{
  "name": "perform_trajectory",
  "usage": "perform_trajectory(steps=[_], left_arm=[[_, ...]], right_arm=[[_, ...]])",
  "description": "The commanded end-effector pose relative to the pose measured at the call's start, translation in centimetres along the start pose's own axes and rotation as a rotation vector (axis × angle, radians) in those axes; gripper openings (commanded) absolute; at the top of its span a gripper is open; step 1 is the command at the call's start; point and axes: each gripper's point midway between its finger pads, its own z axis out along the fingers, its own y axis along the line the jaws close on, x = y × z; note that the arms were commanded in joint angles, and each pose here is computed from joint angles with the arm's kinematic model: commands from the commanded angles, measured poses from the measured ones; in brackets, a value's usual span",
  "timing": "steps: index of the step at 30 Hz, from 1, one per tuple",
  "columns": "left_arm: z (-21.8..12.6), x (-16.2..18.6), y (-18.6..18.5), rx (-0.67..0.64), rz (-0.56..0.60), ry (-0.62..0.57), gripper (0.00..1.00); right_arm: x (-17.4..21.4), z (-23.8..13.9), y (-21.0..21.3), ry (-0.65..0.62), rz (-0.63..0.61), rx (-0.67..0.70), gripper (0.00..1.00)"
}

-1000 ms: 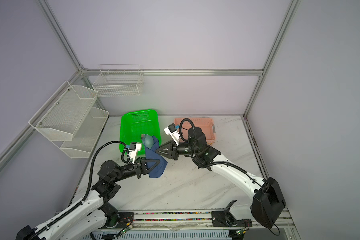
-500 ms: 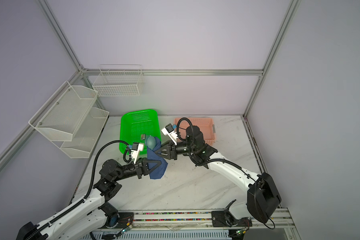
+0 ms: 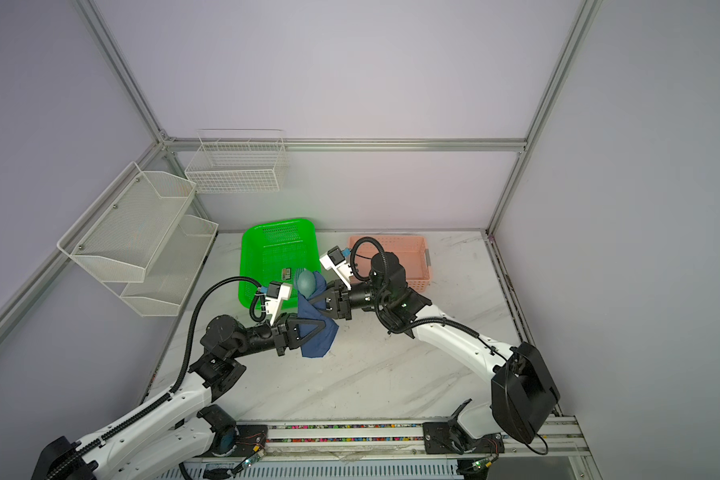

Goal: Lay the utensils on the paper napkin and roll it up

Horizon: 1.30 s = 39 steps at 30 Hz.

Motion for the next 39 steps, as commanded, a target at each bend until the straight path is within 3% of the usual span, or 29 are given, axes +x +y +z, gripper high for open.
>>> perform_trajectory(steps=[1, 5, 10, 13, 24, 26, 29, 30, 35, 39], left_arm=[[0.5, -3.2, -4.4, 0.105, 0.105, -0.046, 0.02], [0.5, -3.2, -4.6, 0.106, 0.109, -0.050, 0.10], [0.4, -3.4, -4.5, 0.100, 0.107, -0.063, 0.28], [0.4, -3.4, -4.5, 0.099, 0.102, -0.064, 0.32], [0.7, -3.4, -4.5, 0.101, 0.093, -0.057, 0.04], [0.7, -3.4, -4.4, 0.101, 0.090, -0.055, 0.02], [0.7, -3.6, -4.5, 0.099, 0.103, -0.063, 0.00], [0.6, -3.7, -4.5, 0.097, 0.106, -0.070, 0.00], [0.1, -4.0, -4.7, 0.071, 0.133, -0.101, 0.00], [-0.2, -4.3, -4.5, 0.042, 0.147, -0.122, 0.00]], right_arm=[[-0.5, 0.3, 0.9, -0.021, -0.034, -0.036, 0.22], [-0.6, 0.2, 1.0, -0.031, -0.035, -0.030, 0.10], [-0.8, 0.1, 1.2, -0.044, -0.040, -0.023, 0.05], [-1.0, 0.0, 1.3, -0.061, -0.042, -0.024, 0.02], [-2.2, -0.4, 2.3, -0.103, -0.059, -0.030, 0.00], [-2.4, -0.5, 2.4, -0.107, -0.059, -0.026, 0.08], [-2.2, -0.5, 1.7, -0.095, -0.057, 0.022, 0.51], [-2.2, -0.5, 1.1, -0.096, -0.051, 0.050, 0.56], [-3.2, -3.3, 1.3, -0.133, -0.097, 0.244, 0.66], [-3.2, -6.0, 1.5, -0.151, -0.115, 0.394, 0.69]])
